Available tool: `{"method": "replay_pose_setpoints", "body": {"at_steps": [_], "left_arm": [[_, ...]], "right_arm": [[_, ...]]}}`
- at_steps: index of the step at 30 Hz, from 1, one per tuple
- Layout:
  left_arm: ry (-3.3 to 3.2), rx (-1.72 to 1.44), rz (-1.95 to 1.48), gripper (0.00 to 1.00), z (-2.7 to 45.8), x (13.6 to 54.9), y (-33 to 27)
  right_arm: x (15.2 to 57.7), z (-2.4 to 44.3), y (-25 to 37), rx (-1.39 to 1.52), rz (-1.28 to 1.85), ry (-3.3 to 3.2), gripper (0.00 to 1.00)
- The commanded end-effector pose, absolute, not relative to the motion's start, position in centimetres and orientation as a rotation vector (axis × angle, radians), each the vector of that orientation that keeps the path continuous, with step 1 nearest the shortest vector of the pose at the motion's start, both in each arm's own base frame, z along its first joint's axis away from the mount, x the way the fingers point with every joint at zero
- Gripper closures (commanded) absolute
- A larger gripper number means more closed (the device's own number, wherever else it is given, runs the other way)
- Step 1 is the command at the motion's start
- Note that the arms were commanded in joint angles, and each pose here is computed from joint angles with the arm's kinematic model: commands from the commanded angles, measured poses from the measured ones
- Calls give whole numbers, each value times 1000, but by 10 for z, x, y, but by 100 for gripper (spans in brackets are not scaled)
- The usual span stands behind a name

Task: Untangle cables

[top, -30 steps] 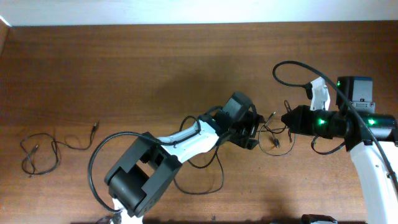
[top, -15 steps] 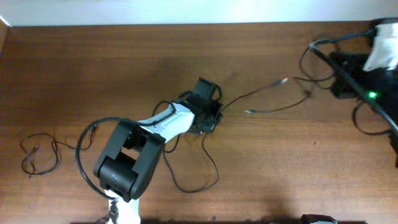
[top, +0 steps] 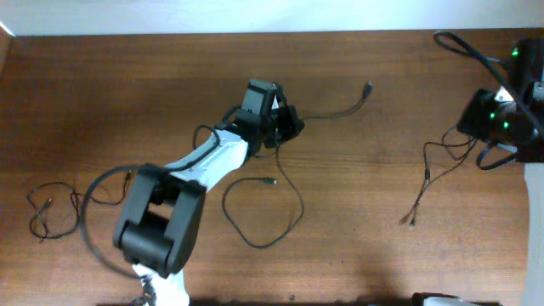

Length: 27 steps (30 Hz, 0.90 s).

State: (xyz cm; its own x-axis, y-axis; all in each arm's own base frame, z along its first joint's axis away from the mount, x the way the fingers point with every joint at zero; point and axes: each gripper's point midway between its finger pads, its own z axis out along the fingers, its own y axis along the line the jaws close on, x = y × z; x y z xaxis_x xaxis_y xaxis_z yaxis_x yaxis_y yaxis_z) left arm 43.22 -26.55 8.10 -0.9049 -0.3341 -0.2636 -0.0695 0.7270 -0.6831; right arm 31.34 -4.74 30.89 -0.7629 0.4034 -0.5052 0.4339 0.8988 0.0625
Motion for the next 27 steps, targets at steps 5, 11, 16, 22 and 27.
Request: {"method": "replay_pose_setpoints", "body": {"at_steps": [5,11,16,22,27], "left_arm": [[2239,-343,-278,100,239,427,-132],[2487,-625,-461,100,239,324,-125],[2766,-975,-276,70,175,246,-119],[2840,-1053,-201,1,128,233,-132],[2705,-1605,-26,1,59,225,-129]], "right_arm": [[316,268,-32,632,18,2706,96],[311,241,-30,647,12,2787,96],[312,240,-25,646,60,2793,96],[311,240,-25,646,60,2794,96],[311,240,-25,645,59,2795,96]]}}
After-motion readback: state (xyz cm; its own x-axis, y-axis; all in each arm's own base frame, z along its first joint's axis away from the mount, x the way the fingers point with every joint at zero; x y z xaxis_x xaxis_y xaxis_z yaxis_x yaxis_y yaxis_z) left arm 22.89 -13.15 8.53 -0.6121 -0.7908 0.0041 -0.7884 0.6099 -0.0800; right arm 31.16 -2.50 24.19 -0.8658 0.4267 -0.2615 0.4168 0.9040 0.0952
